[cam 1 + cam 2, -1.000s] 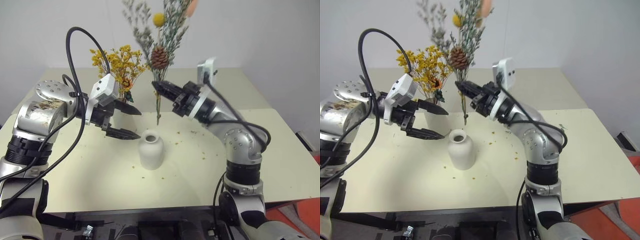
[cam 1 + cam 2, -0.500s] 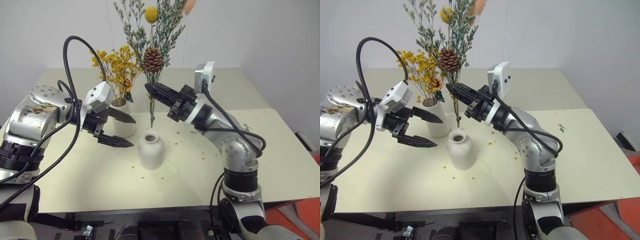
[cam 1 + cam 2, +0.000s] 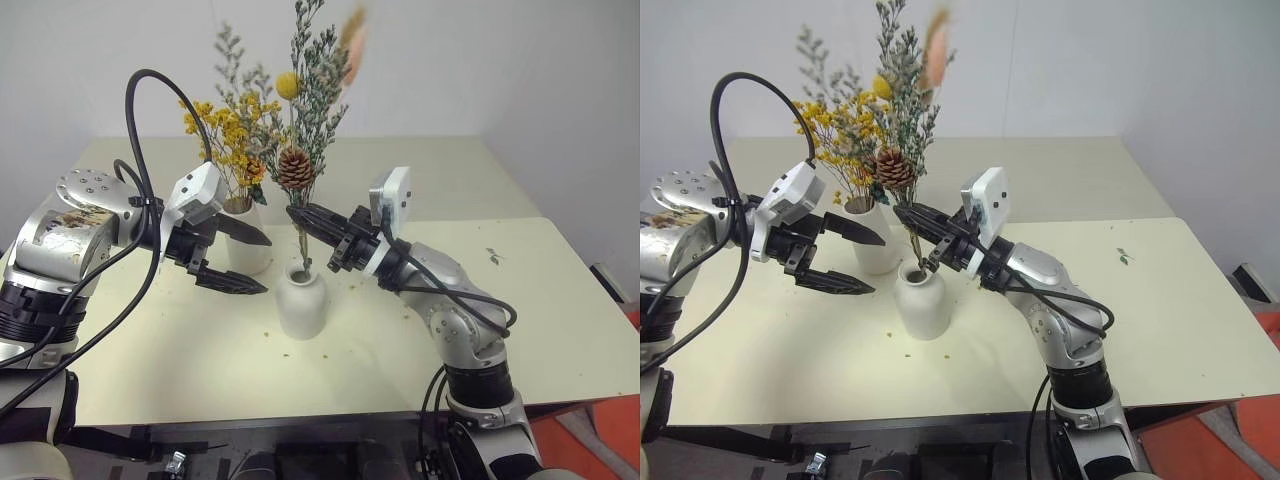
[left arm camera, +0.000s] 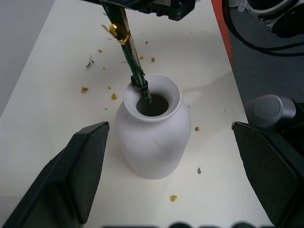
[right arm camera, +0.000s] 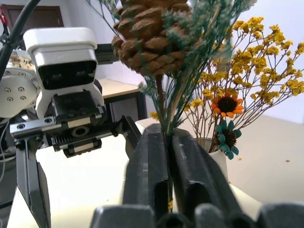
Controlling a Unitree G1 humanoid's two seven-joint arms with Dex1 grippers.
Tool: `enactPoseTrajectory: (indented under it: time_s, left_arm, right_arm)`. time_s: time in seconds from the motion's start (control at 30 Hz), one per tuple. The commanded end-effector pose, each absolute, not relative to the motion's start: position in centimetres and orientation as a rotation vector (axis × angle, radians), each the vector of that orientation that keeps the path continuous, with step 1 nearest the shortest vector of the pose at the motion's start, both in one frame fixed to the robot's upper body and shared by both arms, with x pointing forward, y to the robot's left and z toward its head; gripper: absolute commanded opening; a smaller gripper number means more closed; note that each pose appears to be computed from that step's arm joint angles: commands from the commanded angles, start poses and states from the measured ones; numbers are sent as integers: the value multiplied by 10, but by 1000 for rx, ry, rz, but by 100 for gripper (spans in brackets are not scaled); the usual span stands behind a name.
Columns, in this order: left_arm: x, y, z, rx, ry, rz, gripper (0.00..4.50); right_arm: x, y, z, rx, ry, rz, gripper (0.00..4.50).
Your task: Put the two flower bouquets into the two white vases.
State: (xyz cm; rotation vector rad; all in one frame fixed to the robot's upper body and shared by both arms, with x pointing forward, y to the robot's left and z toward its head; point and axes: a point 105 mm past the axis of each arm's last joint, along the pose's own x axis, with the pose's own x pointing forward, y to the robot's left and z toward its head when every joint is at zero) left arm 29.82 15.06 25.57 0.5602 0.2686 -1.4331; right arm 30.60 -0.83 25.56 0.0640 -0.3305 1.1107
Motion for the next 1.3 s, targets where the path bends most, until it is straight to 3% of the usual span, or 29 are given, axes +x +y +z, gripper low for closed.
enactPoseTrajectory:
  time_s: [0.03, 0.3, 0.9, 1.13, 1.3]
  left_arm:
    - [296, 153, 269, 599, 219, -1410, 450]
    - [298, 152, 269, 597, 212, -1406, 450]
    - [286, 170, 256, 467, 250, -1351, 450]
    - [277, 195, 255, 375, 99, -1201, 450]
    - [264, 201, 257, 344, 81, -1177, 450]
  right_arm:
    - [300, -11, 247, -5, -350, 1138, 172]
    - [297, -16, 240, -53, -337, 1155, 440]
    - [295, -126, 242, -194, -156, 1099, 446]
    - [284, -158, 238, -245, -59, 1075, 446]
    - [274, -170, 237, -286, -9, 1091, 446]
